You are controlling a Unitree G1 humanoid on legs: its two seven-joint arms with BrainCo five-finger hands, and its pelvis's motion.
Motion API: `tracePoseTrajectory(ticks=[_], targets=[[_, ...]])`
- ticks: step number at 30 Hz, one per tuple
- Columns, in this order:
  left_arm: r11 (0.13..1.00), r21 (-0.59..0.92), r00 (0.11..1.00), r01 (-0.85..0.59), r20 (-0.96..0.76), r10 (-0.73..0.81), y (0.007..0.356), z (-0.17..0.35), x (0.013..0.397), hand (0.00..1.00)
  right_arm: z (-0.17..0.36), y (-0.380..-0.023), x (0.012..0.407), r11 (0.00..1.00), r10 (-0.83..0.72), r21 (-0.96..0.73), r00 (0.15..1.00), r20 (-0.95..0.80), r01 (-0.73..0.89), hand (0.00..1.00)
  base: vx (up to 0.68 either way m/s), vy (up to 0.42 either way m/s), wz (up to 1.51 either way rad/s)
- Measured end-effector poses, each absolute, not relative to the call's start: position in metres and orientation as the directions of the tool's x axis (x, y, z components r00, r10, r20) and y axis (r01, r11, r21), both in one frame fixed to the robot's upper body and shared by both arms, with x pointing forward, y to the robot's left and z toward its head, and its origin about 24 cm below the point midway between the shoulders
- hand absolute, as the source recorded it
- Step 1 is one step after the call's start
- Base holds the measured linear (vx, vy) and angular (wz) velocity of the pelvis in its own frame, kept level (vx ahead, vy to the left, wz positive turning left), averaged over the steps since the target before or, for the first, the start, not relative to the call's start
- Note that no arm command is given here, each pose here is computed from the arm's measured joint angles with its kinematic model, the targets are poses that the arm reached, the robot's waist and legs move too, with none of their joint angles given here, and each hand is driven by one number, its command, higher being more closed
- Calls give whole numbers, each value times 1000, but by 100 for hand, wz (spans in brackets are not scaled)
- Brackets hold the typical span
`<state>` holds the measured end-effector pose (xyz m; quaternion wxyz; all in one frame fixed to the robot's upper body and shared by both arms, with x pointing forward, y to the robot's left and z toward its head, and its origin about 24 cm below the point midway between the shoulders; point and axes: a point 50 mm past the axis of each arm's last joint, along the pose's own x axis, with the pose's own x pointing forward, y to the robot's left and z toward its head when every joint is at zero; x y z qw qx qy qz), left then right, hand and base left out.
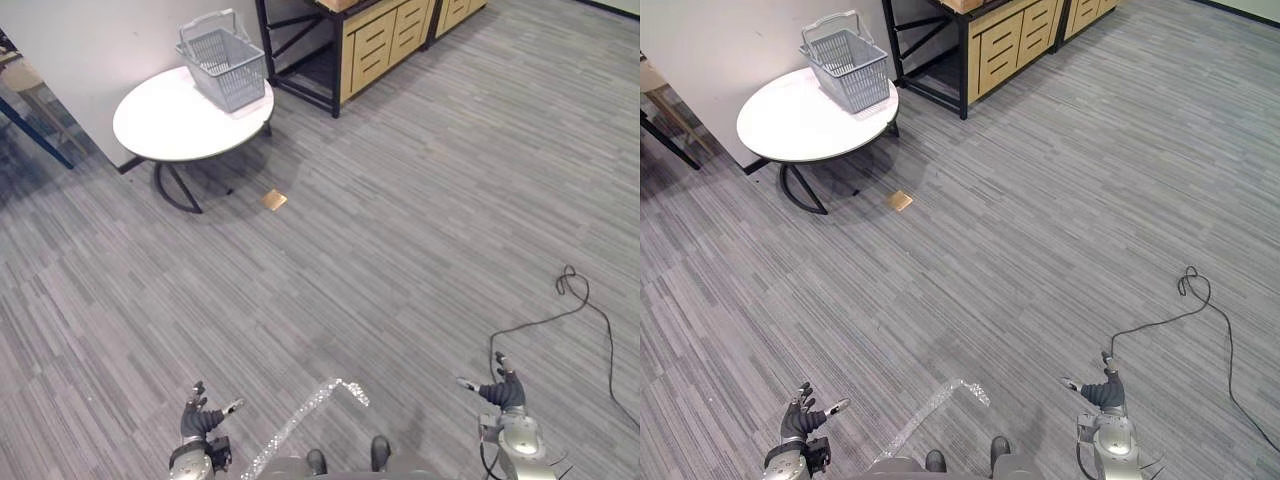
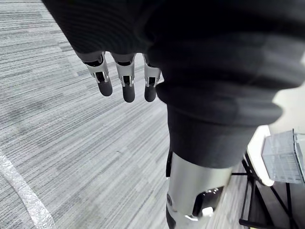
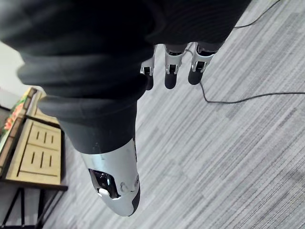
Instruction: Pick vegetable in the basket
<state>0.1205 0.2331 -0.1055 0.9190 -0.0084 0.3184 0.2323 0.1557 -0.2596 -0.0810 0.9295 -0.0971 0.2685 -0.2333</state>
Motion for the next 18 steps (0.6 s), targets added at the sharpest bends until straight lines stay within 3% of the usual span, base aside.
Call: tracePoseTrajectory(ticks=[4,9,15,18], targets=[[908,132,720,-398,-568,399,229,-101,129,0,-77,-242,151,881,-474,-241,759,-446,408,0,328,54,36],[919,108,744,-379,-555,373,218,-99,144,0,-68,-245,165,883,-468,-245,789,-397,400,0,463,-41,35],[924,52,751,-379,-566,340,200,-101,156,0,-57,-243,176,895,-436,-260,828,-351,361,0,724,-148,47],[921,24,746,-389,-578,331,191,-104,146,0,-46,-225,182,924,-366,-231,881,-301,305,0,656,-135,23]])
